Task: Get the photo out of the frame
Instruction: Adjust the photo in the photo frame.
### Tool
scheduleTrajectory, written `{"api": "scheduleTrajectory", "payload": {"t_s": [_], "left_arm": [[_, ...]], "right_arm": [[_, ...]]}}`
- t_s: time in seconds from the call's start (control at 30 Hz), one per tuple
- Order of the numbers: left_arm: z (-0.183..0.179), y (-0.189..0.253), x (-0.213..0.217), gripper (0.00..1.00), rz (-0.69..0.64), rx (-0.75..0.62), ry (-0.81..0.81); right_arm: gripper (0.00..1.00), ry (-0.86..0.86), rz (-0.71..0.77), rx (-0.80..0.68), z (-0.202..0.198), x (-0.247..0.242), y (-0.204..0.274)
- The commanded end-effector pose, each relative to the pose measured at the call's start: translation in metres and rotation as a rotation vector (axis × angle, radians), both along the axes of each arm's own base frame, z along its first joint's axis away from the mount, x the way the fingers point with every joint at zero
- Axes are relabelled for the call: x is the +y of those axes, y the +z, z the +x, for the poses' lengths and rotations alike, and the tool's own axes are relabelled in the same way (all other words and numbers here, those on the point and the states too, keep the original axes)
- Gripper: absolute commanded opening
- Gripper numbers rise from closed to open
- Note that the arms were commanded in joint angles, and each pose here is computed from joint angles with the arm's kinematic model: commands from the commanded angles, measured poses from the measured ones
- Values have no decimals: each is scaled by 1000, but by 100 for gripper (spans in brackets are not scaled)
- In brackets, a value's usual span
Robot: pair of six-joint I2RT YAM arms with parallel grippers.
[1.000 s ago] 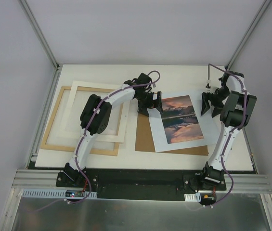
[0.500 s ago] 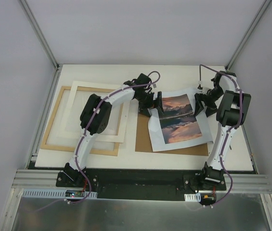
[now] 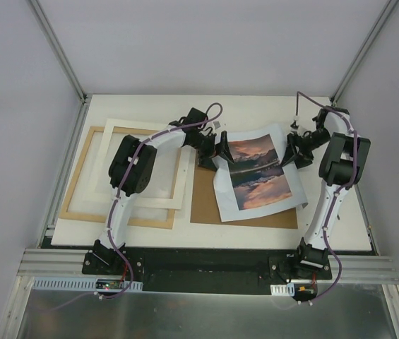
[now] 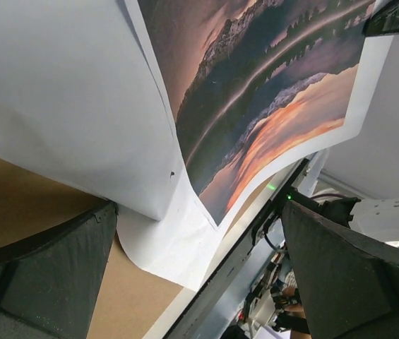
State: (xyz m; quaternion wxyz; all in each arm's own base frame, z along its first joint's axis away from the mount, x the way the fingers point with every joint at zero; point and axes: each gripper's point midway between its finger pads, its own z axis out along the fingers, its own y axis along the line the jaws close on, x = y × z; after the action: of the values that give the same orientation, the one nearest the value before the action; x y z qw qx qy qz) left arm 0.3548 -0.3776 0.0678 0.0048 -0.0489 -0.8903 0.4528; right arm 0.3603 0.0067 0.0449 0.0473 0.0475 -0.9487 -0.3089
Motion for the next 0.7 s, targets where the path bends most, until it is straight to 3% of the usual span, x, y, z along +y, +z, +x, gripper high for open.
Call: {"api": "scheduleTrajectory", "payload": {"t_s": [0.0,0.33,0.67], "left_arm": [[-6,31,-7,99,-76,-42,-28],[1,39,-6,99,-94,-75,-26],[40,62,46,99,-90,-149,33]], "right_arm": [[55,-96,232,-4,-6,18,47],[37,-126,284,-10,-17,20,64],[26,-266,328,-97,-8,34,77]]}}
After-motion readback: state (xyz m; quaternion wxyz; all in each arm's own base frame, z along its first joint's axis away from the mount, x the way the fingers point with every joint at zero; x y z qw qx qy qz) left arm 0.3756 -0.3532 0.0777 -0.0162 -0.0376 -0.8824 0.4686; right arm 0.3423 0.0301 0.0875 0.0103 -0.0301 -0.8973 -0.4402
